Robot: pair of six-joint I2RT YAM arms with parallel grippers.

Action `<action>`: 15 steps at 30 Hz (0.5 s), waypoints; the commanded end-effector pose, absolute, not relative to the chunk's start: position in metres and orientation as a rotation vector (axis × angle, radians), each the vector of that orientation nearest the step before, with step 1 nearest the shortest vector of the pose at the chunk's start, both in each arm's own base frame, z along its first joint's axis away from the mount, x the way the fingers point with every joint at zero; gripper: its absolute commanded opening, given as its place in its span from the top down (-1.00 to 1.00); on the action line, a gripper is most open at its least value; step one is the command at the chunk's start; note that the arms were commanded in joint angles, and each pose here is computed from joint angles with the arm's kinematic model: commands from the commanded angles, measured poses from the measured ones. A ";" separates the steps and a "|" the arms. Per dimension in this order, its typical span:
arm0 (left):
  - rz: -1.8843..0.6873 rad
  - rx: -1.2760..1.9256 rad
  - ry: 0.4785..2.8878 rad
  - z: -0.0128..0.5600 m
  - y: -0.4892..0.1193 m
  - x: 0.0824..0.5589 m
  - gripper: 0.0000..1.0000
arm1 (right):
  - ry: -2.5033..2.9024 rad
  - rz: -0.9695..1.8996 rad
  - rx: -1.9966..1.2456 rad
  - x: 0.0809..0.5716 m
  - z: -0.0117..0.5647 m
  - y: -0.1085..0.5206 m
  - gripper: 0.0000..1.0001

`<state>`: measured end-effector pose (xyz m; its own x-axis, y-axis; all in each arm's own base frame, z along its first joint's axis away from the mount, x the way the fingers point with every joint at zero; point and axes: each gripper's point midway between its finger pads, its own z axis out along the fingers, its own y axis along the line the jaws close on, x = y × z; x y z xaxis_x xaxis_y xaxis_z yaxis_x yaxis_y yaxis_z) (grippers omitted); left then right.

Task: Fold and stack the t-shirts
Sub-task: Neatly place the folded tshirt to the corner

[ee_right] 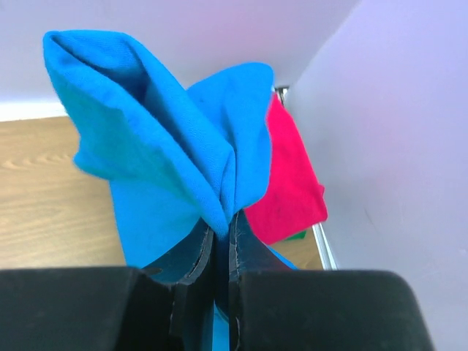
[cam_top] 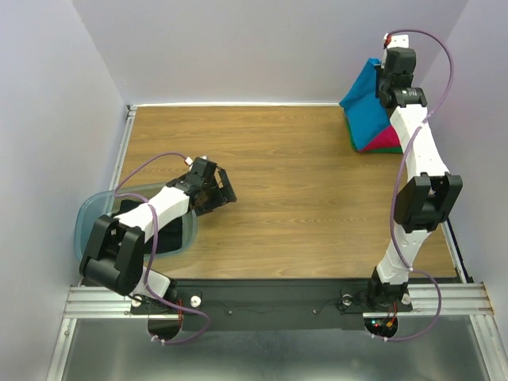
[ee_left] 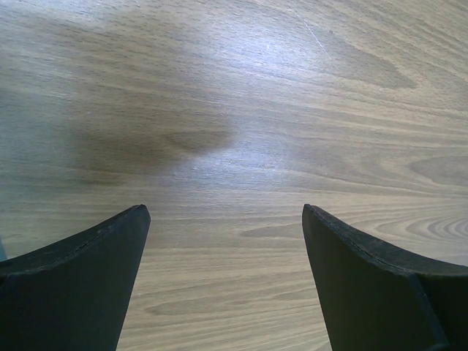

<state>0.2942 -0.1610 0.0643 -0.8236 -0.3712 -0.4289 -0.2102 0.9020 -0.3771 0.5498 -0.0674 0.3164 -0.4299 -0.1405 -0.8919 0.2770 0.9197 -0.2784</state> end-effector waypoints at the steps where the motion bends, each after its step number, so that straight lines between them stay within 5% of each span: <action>1: -0.441 -0.391 2.523 0.077 -0.163 0.305 -0.96 | 1.820 -0.426 0.156 0.555 0.367 -0.067 0.99; 15: -0.416 -0.387 2.544 0.069 -0.161 0.306 -0.96 | 1.900 -0.397 0.223 0.575 0.319 -0.098 0.99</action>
